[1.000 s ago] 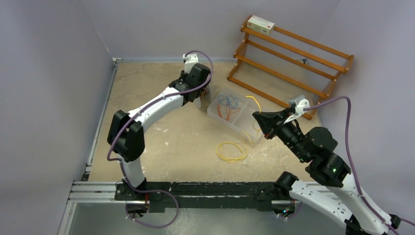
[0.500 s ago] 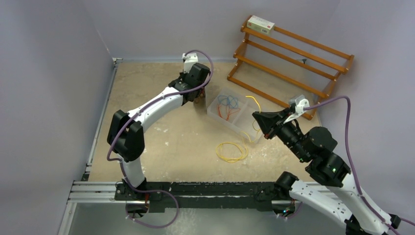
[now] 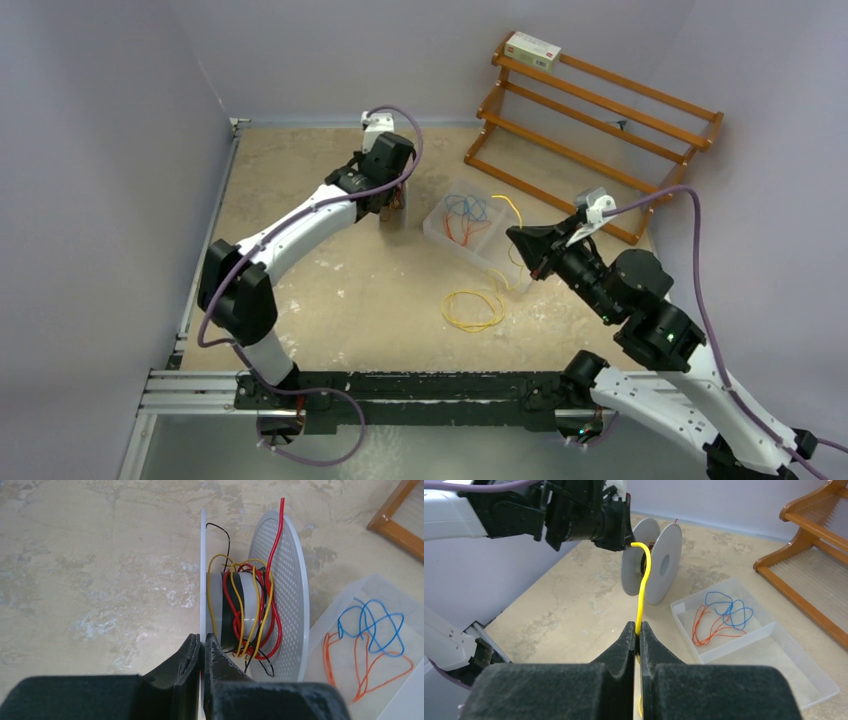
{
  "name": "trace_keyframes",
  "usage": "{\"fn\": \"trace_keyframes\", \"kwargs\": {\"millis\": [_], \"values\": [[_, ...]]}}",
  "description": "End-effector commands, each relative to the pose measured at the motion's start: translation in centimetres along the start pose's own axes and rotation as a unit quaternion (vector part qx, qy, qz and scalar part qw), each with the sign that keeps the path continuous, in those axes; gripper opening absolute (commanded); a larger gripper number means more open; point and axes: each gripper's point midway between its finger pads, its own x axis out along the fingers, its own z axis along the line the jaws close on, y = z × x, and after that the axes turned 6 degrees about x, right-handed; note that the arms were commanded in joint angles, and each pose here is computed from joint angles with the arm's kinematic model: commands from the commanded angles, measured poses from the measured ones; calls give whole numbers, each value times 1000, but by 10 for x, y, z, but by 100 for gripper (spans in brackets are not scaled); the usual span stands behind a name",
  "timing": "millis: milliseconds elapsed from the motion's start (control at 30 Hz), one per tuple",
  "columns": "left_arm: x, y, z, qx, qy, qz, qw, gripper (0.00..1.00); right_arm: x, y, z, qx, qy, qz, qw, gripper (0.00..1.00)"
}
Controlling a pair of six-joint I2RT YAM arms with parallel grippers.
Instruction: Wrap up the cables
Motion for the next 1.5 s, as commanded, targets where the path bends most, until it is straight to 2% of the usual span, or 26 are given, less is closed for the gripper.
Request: {"fn": "trace_keyframes", "kwargs": {"millis": [0,300,500,867,1200,1467], "values": [[-40,-37,22,-15,27,-51,998,0,0,-20,13,-2,-24,-23,999,0],[-87,-6,35,31,113,-28,993,0,10,-14,8,-22,-13,-14,1000,0],[-109,18,30,53,180,-10,982,0,37,18,-1,-65,6,46,997,0],[-135,50,29,85,252,4,964,0,70,44,20,-122,-67,143,980,0],[-148,61,10,101,307,-14,946,0,93,68,40,-54,-192,243,949,0],[-143,69,-3,142,323,-19,936,0,101,82,49,15,-199,302,932,0]]}}
